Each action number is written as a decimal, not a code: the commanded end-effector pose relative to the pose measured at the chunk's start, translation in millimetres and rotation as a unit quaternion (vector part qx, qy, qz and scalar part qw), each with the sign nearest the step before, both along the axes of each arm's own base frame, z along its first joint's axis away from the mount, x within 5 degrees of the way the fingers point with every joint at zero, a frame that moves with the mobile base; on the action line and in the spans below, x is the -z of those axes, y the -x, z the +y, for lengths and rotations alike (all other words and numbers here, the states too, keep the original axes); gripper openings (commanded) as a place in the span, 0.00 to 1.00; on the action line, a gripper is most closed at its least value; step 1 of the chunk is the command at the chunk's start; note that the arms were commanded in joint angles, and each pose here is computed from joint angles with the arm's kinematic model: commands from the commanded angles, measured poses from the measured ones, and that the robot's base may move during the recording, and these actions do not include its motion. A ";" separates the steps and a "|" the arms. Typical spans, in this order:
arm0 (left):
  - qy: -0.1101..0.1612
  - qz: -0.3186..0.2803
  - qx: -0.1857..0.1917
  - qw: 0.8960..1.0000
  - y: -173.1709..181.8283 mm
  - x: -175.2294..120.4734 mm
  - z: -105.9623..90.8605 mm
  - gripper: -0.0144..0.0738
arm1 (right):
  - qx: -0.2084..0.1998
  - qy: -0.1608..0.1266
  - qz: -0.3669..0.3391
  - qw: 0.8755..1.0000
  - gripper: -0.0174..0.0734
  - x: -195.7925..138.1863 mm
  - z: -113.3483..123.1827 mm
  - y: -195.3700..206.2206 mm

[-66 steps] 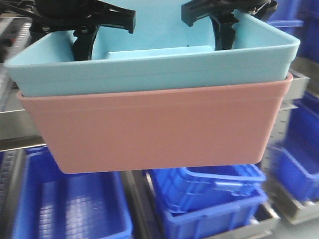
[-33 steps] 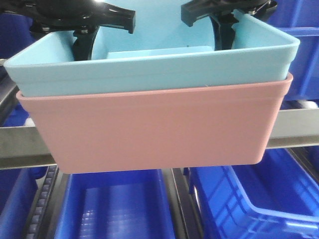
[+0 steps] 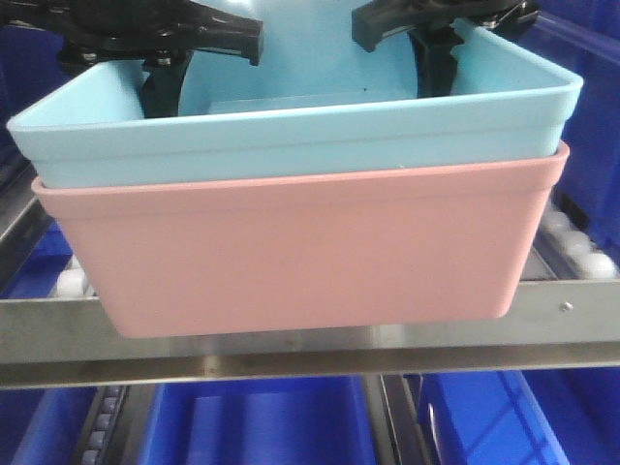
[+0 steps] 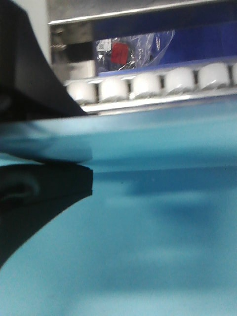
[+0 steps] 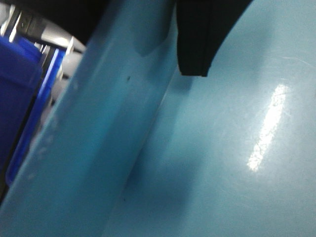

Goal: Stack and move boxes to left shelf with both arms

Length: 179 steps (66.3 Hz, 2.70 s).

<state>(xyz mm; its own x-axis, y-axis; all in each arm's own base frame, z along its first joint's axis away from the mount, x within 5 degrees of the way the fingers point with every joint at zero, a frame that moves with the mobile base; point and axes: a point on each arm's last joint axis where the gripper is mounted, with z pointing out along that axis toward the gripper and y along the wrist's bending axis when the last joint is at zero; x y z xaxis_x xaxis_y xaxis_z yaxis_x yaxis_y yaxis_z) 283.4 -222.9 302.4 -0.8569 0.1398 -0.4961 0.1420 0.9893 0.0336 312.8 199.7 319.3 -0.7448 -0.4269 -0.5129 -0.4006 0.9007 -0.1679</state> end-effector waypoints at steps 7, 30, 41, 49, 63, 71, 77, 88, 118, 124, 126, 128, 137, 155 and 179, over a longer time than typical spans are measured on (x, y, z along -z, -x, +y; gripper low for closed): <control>0.173 -0.084 0.064 0.979 12.9 -45.2 -35.2 0.16 | -0.041 -0.168 -0.074 0.982 0.25 -41.6 32.6 12.3; 0.173 -0.084 0.064 0.979 12.9 -45.2 -35.2 0.16 | -0.041 -0.168 -0.074 0.982 0.25 -41.6 32.6 12.3; 0.173 -0.084 0.064 0.979 12.9 -45.2 -35.2 0.16 | -0.040 -0.168 -0.074 0.982 0.25 -41.6 32.6 12.3; 0.173 -0.084 0.064 0.979 12.9 -45.2 -35.2 0.16 | -0.041 -0.168 -0.074 0.982 0.25 -41.6 32.7 12.3; 0.173 -0.084 0.064 0.979 12.9 -45.2 -35.2 0.16 | -0.041 -0.168 -0.074 0.982 0.25 -41.6 32.6 12.3; 0.173 -0.084 0.064 0.979 12.9 -45.2 -35.2 0.16 | -0.041 -0.168 -0.074 0.982 0.25 -41.6 32.6 12.3; 0.173 -0.084 0.064 0.979 12.9 -45.2 -35.2 0.16 | -0.041 -0.168 -0.074 0.982 0.25 -41.6 32.6 12.3; 0.173 -0.084 0.064 0.979 12.9 -45.2 -35.2 0.16 | -0.041 -0.168 -0.074 0.982 0.25 -41.6 32.6 12.3; 0.173 -0.084 0.064 0.979 12.9 -45.2 -35.2 0.16 | -0.041 -0.168 -0.074 0.982 0.25 -41.6 32.6 12.3; 0.173 -0.084 0.064 0.979 12.9 -45.2 -35.2 0.16 | -0.041 -0.168 -0.074 0.982 0.25 -41.7 32.7 12.3; 0.173 -0.084 0.064 0.979 12.9 -45.2 -35.2 0.16 | -0.041 -0.169 -0.075 0.982 0.25 -41.8 32.8 12.2; 0.173 -0.084 0.064 0.979 12.8 -45.3 -35.3 0.16 | -0.041 -0.169 -0.076 0.982 0.25 -41.9 32.8 12.1; 0.188 -0.103 0.072 0.974 10.9 -48.6 -37.9 0.16 | -0.041 -0.169 -0.075 0.982 0.25 -41.8 32.8 12.2; 0.159 -0.132 0.071 0.976 2.8 -52.9 -27.1 0.16 | -0.032 -0.160 -0.079 0.983 0.25 -41.8 26.1 7.6; 0.174 -0.168 0.022 0.970 -26.8 -59.6 6.3 0.16 | -0.012 -0.176 -0.122 0.977 0.25 -54.7 10.1 -14.9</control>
<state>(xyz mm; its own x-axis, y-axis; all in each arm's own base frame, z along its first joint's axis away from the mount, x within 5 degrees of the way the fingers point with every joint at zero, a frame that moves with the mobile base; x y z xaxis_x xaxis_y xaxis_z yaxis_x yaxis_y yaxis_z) 308.9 -206.1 309.2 -0.8045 0.0635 -0.5906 0.1106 0.9929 -0.0439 332.4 190.9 323.9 -0.7320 -0.3246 -0.5990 -0.3396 0.9360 -0.0923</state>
